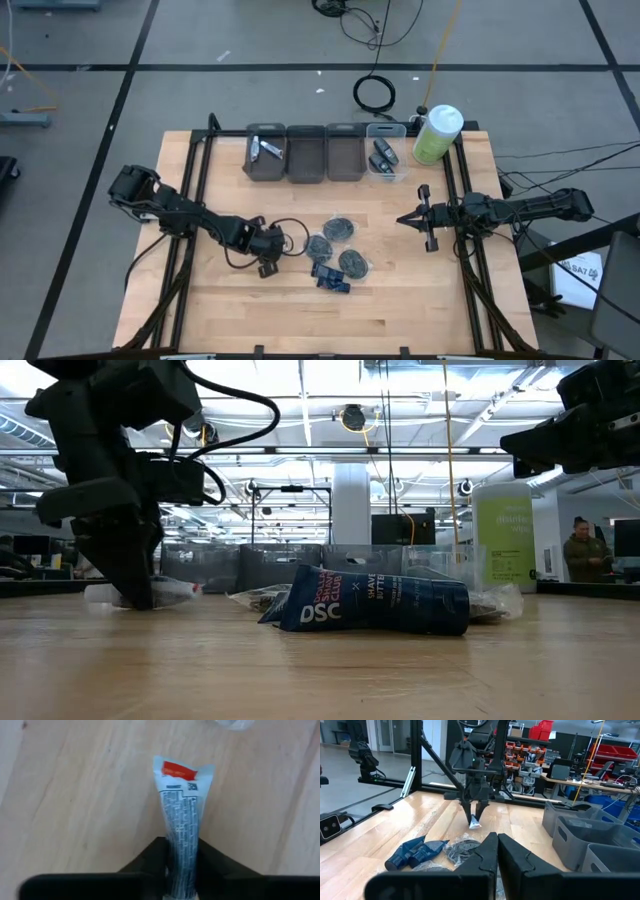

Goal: Pick & Place Travel size toiletries
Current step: Put the toothpaste into the left black bin

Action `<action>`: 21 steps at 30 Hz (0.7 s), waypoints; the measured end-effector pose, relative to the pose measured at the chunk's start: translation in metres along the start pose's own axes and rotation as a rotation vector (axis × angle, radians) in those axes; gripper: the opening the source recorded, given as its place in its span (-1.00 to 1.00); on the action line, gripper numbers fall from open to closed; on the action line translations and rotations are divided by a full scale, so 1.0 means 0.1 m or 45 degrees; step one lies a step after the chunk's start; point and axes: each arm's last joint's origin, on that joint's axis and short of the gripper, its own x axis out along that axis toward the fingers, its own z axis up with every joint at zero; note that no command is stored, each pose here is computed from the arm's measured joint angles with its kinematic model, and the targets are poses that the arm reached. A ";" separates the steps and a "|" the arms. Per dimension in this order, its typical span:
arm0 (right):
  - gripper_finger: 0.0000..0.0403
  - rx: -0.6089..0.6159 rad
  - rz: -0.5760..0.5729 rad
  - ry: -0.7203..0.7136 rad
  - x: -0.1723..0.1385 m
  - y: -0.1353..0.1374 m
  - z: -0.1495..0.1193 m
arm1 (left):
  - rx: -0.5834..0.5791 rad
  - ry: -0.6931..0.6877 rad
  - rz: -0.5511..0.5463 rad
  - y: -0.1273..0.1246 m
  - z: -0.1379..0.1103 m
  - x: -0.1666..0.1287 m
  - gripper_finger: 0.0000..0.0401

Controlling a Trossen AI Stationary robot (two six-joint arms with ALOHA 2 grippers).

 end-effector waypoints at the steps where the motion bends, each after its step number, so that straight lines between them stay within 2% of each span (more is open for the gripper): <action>1: -0.98 0.000 0.000 0.000 0.00 0.00 0.00 | 0.007 -0.010 -0.007 0.00 0.01 0.00 -0.74; 3: -0.98 0.000 0.000 0.000 0.00 0.00 0.00 | 0.047 -0.031 -0.019 -0.01 0.04 -0.05 -0.89; 5: -0.98 0.000 0.000 0.000 0.00 0.00 0.00 | 0.090 -0.053 -0.038 -0.02 0.07 -0.10 -0.95; 11: -0.98 0.000 0.000 0.000 0.00 0.00 0.00 | 0.185 -0.330 -0.026 -0.02 0.22 -0.50 -0.84; 15: -0.98 0.000 0.000 0.000 0.00 0.00 0.00 | 0.186 -0.523 0.069 0.07 0.24 -0.78 -0.84; 21: -0.98 0.000 0.000 0.000 0.00 0.00 0.00 | 0.181 -0.840 0.339 0.28 0.22 -1.29 -0.96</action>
